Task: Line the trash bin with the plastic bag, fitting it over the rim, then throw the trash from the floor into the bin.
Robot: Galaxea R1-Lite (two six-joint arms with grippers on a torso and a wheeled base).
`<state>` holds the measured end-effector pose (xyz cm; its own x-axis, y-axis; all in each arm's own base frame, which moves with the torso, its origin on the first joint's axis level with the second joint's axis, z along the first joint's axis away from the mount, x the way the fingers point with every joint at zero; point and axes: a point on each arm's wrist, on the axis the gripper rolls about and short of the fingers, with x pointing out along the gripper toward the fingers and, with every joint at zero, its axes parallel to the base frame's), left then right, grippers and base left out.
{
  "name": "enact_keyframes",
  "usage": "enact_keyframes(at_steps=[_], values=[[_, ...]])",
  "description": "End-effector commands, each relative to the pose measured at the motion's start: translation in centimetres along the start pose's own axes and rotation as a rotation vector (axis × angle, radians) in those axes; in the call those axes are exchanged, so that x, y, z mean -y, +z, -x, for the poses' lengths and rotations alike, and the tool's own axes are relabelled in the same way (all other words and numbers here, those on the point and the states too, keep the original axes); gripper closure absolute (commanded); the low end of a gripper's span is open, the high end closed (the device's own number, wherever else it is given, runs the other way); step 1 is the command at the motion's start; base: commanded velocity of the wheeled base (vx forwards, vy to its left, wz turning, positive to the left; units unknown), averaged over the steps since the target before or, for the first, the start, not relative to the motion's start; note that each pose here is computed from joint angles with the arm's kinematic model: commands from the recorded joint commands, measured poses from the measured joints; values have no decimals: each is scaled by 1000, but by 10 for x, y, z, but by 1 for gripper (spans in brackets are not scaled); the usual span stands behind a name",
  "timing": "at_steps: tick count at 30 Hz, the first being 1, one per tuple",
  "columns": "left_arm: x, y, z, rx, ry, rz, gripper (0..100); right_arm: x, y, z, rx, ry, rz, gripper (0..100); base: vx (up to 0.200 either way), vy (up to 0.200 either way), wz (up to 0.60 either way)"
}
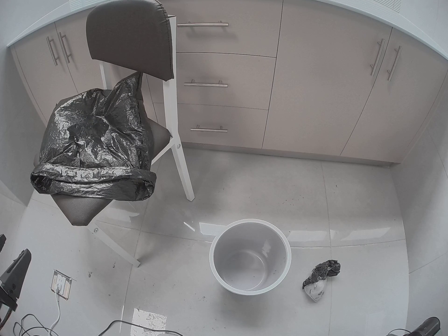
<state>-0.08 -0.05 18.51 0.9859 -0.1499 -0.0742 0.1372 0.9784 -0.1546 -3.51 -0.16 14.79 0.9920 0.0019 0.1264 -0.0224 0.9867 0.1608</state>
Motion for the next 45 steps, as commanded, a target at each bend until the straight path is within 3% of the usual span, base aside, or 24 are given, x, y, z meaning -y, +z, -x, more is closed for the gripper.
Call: enact_keyframes(at_steps=[1, 5, 7, 12, 15, 18, 21, 23, 26, 27, 35, 39, 45], values=[[4, 4, -40, -197, -119, -119, 0, -28, 125, -96, -68, 147, -180, 100, 0, 0, 0], [12, 11, -80, -276, -176, -284, 0, -33, 102, -165, -107, 129, -322, 100, 0, 0, 0], [19, 9, -114, -343, -223, -435, 0, -37, 80, -206, -155, 114, -373, 100, 0, 0, 0], [36, -12, -178, -417, -297, -617, 0, -48, 30, -229, -251, 71, -358, 100, 0, 0, 0], [40, -36, -223, -454, -263, -778, 0, -45, 9, -230, -255, 58, -357, 100, 0, 0, 0], [44, -49, -251, -417, -260, -843, 0, -44, 1, -233, -250, 46, -347, 100, 0, 0, 0], [51, -65, -288, -273, -237, -852, 0, -42, -4, -225, -249, 41, -332, 100, 0, 0, 0], [55, -61, -298, -196, -222, -855, 0, -41, -3, -223, -244, 46, -338, 100, 0, 0, 0], [59, -55, -297, -175, -230, -895, 0, -40, -3, -222, -246, 48, -346, 100, 0, 0, 0], [59, -52, -295, -181, -236, -926, 100, -40, -3, -221, -246, 49, -348, 100, 0, 0, 0], [59, -52, -272, -199, -245, -972, 100, -42, -3, -222, -249, 63, -346, 100, 0, 0, 0], [72, -57, -270, -197, -280, -986, 100, -40, 3, -210, -229, 73, -352, 100, 0, 0, 0], [75, -48, -261, -179, -193, -1034, 100, -46, 2, -206, -239, 116, -343, 100, 0, 0, 0]])
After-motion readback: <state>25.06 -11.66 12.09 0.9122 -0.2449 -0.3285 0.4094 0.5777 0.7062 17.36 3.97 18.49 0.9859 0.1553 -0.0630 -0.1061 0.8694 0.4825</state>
